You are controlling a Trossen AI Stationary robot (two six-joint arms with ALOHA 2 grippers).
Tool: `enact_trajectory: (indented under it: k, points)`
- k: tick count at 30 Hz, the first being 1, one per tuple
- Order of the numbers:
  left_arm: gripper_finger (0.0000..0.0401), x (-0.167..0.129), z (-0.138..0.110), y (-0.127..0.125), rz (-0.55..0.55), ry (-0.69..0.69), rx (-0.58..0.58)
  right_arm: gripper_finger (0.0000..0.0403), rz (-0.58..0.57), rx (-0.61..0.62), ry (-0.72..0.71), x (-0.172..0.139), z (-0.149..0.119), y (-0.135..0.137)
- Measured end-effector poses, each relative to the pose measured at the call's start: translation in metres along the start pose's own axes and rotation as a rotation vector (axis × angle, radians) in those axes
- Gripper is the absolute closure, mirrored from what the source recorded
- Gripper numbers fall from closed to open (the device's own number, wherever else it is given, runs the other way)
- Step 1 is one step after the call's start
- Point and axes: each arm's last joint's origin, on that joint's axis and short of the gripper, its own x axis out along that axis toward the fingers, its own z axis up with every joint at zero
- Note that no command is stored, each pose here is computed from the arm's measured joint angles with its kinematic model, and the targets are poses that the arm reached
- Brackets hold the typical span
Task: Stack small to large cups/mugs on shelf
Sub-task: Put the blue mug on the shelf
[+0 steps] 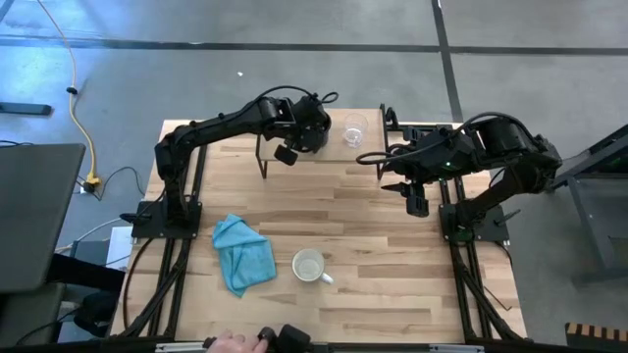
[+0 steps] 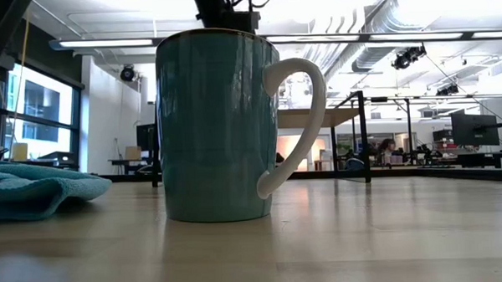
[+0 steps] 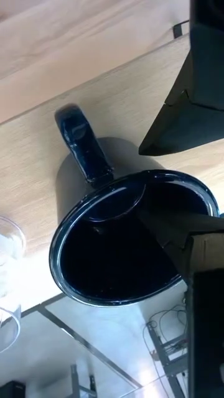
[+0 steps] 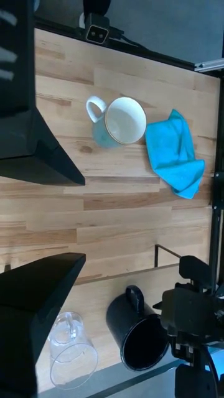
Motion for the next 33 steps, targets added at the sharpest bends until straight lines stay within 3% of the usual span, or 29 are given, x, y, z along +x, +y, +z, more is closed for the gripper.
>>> enact_trajectory:
  k: [12,23,28,33]
  points:
    - [0.0263,-0.02,-0.005,0.004,0.013,-0.018,-0.052,0.0224,0.0,-0.017,-0.001,0.0,0.0,0.0]
    - [0.0263,-0.069,-0.001,0.014,0.079,-0.106,-0.083,0.0224,0.0,-0.016,-0.001,0.0,0.0,0.0]
    - [0.0263,-0.107,-0.007,0.018,0.15,-0.165,-0.203,0.0224,0.0,-0.016,-0.001,0.0,0.0,0.0]
    - [0.0263,-0.141,-0.013,0.015,0.134,-0.25,-0.405,0.0224,0.0,-0.027,-0.001,0.0,0.0,0.0]
